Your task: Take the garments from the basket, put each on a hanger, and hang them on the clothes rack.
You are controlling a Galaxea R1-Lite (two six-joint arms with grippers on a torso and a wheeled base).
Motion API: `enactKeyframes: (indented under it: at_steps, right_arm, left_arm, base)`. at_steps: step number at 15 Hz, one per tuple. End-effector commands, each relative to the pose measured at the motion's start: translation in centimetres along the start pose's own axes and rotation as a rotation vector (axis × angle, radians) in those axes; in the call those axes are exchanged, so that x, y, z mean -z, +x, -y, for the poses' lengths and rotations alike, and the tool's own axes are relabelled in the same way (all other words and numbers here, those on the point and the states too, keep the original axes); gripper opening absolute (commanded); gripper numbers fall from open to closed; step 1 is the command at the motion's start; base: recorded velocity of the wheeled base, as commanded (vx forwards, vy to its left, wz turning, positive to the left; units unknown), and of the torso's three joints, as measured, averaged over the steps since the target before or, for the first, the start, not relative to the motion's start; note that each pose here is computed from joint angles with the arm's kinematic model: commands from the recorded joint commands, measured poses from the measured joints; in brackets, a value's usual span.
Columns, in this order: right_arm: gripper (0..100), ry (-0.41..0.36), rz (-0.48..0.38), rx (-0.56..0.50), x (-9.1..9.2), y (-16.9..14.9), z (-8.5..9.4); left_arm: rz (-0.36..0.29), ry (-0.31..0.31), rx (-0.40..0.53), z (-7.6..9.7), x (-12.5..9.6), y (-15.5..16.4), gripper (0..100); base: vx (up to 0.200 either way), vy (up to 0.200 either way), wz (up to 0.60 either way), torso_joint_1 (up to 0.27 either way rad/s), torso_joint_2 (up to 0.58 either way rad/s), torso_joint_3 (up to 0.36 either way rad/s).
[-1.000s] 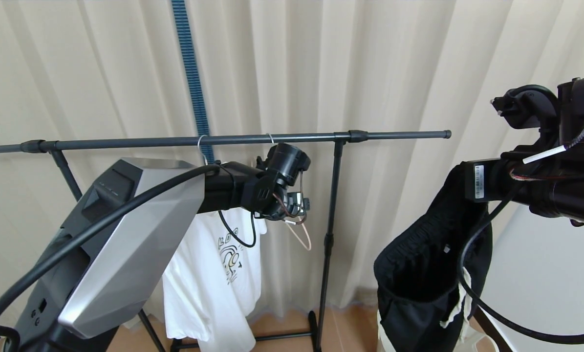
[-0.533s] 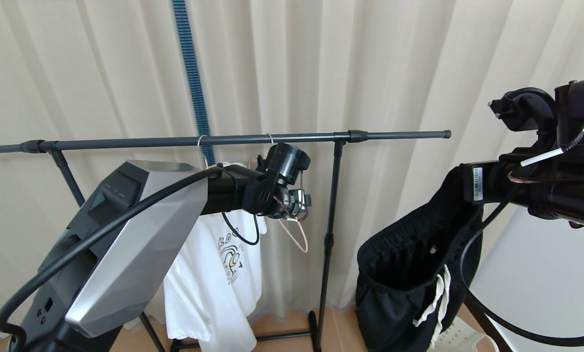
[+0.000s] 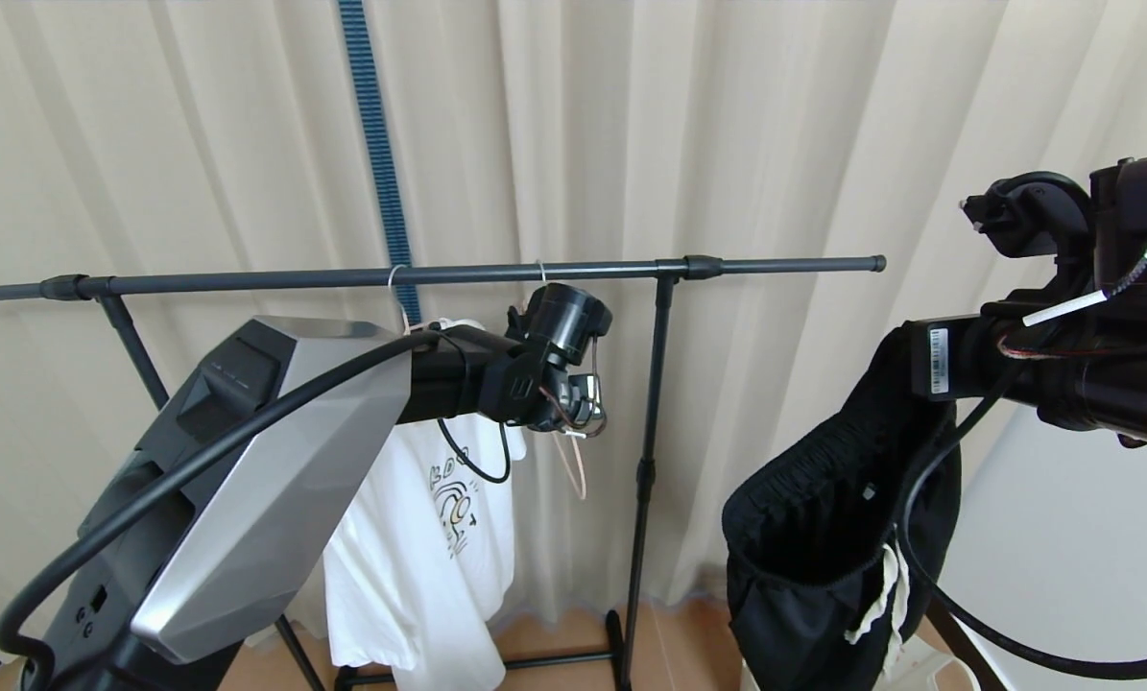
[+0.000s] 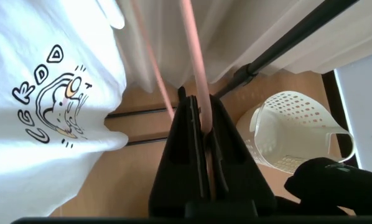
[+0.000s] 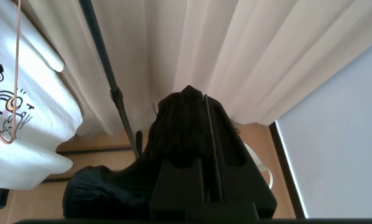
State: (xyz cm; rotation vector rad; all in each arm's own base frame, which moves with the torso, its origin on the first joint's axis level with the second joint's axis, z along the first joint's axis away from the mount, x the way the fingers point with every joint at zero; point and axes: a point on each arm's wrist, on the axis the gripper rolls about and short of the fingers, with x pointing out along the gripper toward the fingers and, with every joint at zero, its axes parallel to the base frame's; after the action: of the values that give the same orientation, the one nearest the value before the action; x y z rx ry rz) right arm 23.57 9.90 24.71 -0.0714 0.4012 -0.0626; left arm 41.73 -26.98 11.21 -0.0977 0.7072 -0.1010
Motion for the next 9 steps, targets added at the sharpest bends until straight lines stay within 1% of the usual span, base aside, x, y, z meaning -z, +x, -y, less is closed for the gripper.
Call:
enactKeyframes:
  at_steps: [1, 3, 5, 7, 9]
  right_arm:
    - [0, -0.002, -0.002, 0.000, 0.0, 0.1, -0.1]
    - [0, 0.000, -0.002, 0.000, 0.1, 0.0, 0.0]
    - [0, 0.000, -0.002, 0.000, 0.0, 0.1, -0.1]
    - [0, -0.001, -0.004, 0.000, 0.1, 0.0, 0.0]
    - [0, 0.000, -0.002, 0.000, 0.1, 0.0, 0.0]
  left_arm:
    - [0.004, -0.002, 0.001, 0.0, -0.2, -0.2, 0]
    - [0.009, -0.004, -0.006, -0.1, -0.3, -0.2, 0]
    - [0.023, -0.002, -0.036, -0.1, -0.3, -0.4, 0]
    - [0.047, -0.004, -0.052, 0.0, -1.2, -2.1, 0]
    - [0.052, 0.002, -0.035, 0.4, -2.0, -4.5, 0]
  base:
    - [0.000, 0.000, 0.00, 0.000, 0.00, 0.000]
    - [0.000, 0.000, 0.00, 0.000, 0.00, 0.000]
    - [0.000, 0.000, 0.00, 0.000, 0.00, 0.000]
    - [0.000, 0.000, 0.00, 0.000, 0.00, 0.000]
    - [0.000, 0.000, 0.00, 0.000, 0.00, 0.000]
